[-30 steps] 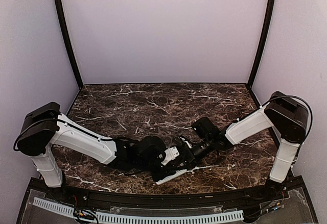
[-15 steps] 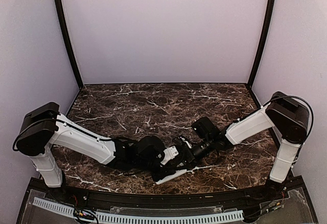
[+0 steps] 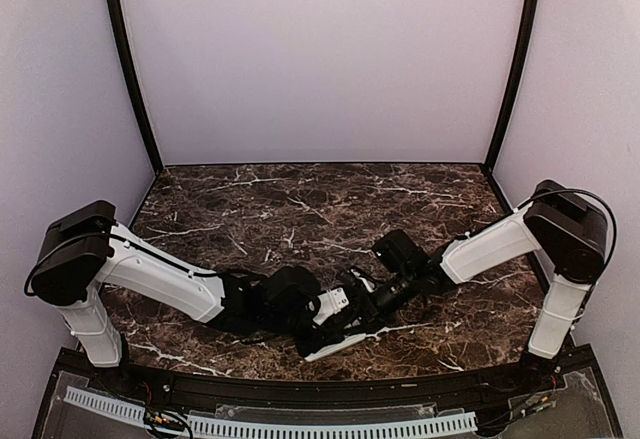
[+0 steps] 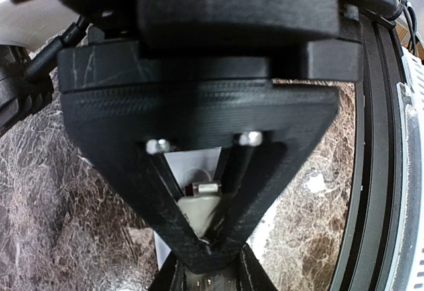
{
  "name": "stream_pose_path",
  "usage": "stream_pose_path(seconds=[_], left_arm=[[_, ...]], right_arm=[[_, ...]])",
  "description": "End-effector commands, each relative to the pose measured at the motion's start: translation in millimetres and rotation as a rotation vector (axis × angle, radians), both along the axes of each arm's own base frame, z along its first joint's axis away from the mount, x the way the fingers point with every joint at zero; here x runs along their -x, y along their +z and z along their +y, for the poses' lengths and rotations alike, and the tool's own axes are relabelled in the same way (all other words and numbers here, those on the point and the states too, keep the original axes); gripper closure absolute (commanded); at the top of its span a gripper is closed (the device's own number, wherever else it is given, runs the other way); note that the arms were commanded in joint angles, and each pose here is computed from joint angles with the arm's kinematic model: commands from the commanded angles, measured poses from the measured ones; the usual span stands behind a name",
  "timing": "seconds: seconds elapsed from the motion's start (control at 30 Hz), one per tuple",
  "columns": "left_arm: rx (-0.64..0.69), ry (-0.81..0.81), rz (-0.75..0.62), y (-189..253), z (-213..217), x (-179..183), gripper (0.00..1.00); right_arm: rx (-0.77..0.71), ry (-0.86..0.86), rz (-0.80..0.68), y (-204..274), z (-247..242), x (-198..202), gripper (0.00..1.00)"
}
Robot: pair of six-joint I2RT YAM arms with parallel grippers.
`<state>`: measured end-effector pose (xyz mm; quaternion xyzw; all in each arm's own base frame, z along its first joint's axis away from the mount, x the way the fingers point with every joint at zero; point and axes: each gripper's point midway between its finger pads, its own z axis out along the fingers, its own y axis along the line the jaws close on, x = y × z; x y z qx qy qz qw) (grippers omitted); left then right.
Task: Load the batteries into the remote control
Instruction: Place the battery cover on the remote control without the battery cover.
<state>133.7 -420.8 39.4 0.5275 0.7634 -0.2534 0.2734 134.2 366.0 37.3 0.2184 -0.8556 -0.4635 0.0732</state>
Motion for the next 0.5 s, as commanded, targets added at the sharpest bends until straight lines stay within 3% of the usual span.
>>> stream_pose_path(seconds=[0.0,0.47], left_arm=[[-0.205,-0.099,0.157,-46.0,46.9,45.0,0.78],[-0.238,-0.104,0.177,-51.4,54.2,49.0,0.78]], right_arm=[[0.197,-0.041,-0.016,-30.0,-27.9,0.9,0.81],[0.239,-0.032,-0.108,-4.8,-30.9,-12.7,0.70]])
